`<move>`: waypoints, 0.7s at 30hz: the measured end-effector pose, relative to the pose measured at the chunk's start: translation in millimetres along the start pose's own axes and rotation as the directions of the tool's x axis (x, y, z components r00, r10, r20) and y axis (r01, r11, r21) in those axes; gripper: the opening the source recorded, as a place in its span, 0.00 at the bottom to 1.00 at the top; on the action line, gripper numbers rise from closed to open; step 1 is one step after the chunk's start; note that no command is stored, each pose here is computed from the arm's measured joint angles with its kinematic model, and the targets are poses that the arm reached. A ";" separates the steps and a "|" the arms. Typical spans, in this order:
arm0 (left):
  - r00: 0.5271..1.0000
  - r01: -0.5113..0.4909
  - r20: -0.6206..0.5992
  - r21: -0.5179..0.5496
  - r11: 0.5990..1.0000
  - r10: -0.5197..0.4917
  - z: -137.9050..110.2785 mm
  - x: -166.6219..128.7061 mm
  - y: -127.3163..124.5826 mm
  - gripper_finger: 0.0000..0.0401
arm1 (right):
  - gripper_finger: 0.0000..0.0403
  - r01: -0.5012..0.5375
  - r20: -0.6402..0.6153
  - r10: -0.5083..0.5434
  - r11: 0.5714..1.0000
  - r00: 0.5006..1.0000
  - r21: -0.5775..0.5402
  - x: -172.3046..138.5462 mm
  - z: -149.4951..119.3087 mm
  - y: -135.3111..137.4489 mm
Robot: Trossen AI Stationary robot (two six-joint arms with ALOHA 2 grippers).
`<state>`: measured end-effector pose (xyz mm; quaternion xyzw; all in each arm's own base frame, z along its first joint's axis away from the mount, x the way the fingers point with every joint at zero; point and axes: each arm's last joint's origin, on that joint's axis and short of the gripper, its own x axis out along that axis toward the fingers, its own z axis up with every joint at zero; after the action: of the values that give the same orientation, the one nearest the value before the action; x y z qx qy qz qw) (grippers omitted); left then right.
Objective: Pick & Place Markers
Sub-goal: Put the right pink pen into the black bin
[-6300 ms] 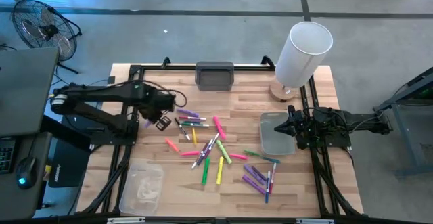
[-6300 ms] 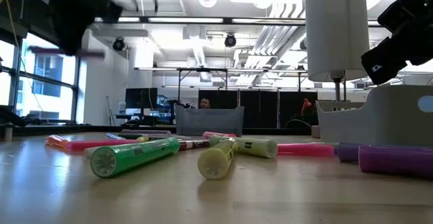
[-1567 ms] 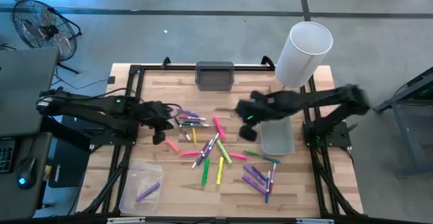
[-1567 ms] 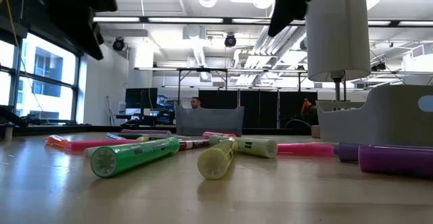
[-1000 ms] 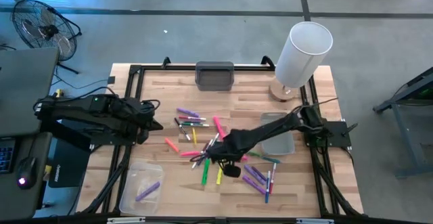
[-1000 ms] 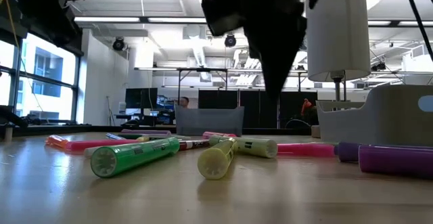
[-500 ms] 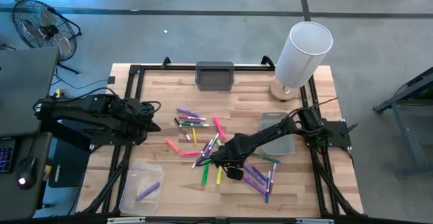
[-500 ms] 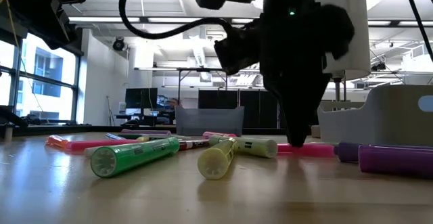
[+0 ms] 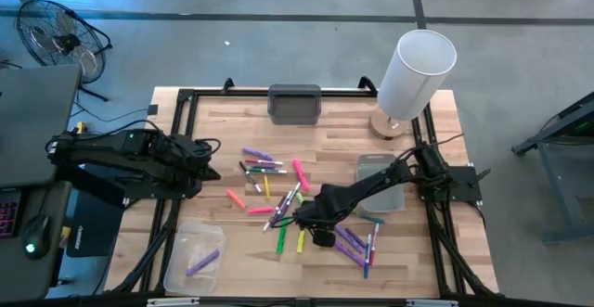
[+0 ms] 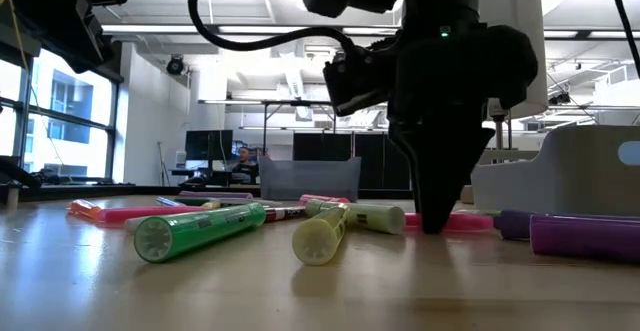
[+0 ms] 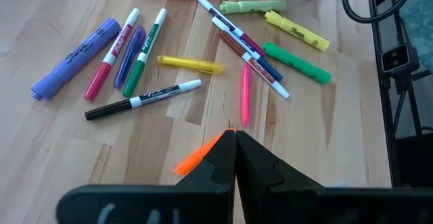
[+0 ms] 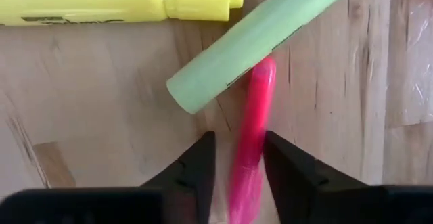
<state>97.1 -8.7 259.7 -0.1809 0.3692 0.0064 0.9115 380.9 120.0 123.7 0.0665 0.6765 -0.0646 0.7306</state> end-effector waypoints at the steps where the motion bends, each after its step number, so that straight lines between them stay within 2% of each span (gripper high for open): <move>1: 1.000 -0.001 0.000 0.000 1.000 0.001 0.0 0.0 0.0 0.00 | 0.20 -0.002 0.003 0.002 1.000 1.000 0.003 0.5 0.7 -0.7; 5: 1.000 -0.003 0.002 0.015 1.000 0.003 0.1 0.0 0.1 0.00 | 0.07 -0.019 -0.006 0.020 0.999 1.000 0.041 -0.9 4.9 -6.0; 9: 1.000 -0.004 0.001 0.018 1.000 0.004 0.1 0.1 0.1 0.00 | 0.07 -0.069 0.008 0.069 0.994 0.998 0.080 -13.1 11.5 -15.8; 11: 1.000 -0.004 0.002 0.020 1.000 0.004 0.2 0.1 0.1 0.00 | 0.07 -0.061 0.047 0.057 0.994 0.997 0.091 -22.9 13.2 -21.7; 14: 0.999 -0.033 0.014 0.020 0.999 0.033 0.6 0.0 1.0 0.00 | 0.07 -0.059 0.163 0.037 0.990 0.986 0.129 -54.8 19.7 -38.0; 21: 0.995 -0.089 0.037 -0.011 0.996 0.089 1.3 -0.1 2.7 0.00 | 0.07 -0.073 0.386 -0.011 0.977 0.922 0.202 -124.4 24.6 -91.2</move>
<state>97.5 -5.7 259.8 -0.1682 0.3600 0.0520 0.9162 378.7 26.4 248.7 0.1412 0.5080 -0.1366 0.8387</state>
